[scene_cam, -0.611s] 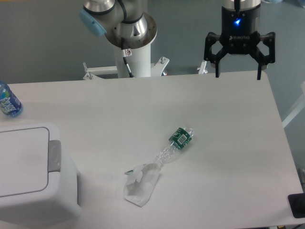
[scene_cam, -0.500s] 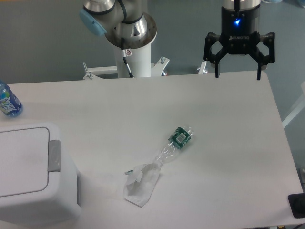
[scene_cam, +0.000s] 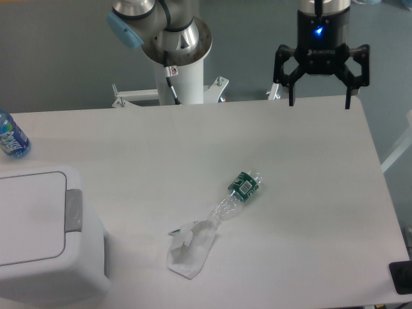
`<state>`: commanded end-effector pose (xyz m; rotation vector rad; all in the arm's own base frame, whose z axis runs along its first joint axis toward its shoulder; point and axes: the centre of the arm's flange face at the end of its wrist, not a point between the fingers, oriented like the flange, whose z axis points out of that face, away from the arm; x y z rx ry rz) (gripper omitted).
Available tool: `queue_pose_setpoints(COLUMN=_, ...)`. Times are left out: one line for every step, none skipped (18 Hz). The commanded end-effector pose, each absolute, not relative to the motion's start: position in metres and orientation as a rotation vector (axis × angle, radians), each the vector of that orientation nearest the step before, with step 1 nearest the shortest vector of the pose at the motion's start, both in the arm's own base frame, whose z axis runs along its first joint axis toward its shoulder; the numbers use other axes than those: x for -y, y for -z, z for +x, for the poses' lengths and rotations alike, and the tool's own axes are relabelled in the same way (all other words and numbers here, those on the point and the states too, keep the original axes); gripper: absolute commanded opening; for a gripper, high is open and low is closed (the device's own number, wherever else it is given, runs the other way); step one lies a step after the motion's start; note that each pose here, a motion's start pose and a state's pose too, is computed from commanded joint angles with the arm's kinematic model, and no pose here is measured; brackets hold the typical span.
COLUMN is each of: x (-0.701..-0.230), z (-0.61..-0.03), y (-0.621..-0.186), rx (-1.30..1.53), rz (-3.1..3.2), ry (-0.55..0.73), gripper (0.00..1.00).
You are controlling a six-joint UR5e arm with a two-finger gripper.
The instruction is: Open the trash can
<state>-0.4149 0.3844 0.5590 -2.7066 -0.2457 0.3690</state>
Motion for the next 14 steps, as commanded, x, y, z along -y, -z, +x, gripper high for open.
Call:
queue_pose_setpoints(x=-0.397, z=-0.405, y=-0.557, rx=0.276, rz=-2.689, ry=-0.355, gripper=1.0)
queue_pose_setpoints(x=-0.409, z=-0.396, y=-0.555, rx=0.324, rz=-2.669, ry=-0.331, gripper=1.0)
queue_pose_setpoints(x=-0.427, z=-0.381, y=-0.554, rx=0.355, rz=-2.656, ry=-0.299, gripper=1.0)
queue_pose_setpoints(x=-0.446, z=-0.367, y=-0.548, rx=0.38, rz=-2.654, ry=-0.257, gripper=1.0)
queue_pose_setpoints(x=-0.462, z=-0.354, y=-0.545, rx=0.4, rz=-2.648, ry=-0.226, gripper=1.0)
queue_pose_setpoints(x=-0.47, z=-0.347, y=-0.544, rx=0.43, rz=-2.634, ry=-0.212, gripper=1.0)
queue_pose_setpoints(x=-0.481, z=-0.34, y=-0.543, rx=0.45, rz=-2.616, ry=-0.199, gripper=1.0)
queue_pose_setpoints(x=-0.493, z=-0.329, y=-0.542, rx=0.474, rz=-2.594, ry=-0.183, gripper=1.0)
queue_pose_setpoints(x=-0.509, z=-0.315, y=-0.539, rx=0.495, rz=-2.571, ry=-0.161, gripper=1.0)
queue_pose_setpoints(x=-0.524, z=-0.303, y=-0.535, rx=0.518, rz=-2.544, ry=-0.145, gripper=1.0)
queue_pose_setpoints(x=-0.536, z=-0.294, y=-0.533, rx=0.537, rz=-2.511, ry=-0.136, gripper=1.0)
queue_pose_setpoints(x=-0.547, z=-0.286, y=-0.53, rx=0.559, rz=-2.482, ry=-0.125, gripper=1.0)
queue_pose_setpoints(x=-0.555, z=-0.277, y=-0.528, rx=0.58, rz=-2.461, ry=-0.107, gripper=1.0)
queue_pose_setpoints(x=-0.562, z=-0.269, y=-0.527, rx=0.594, rz=-2.445, ry=-0.085, gripper=1.0)
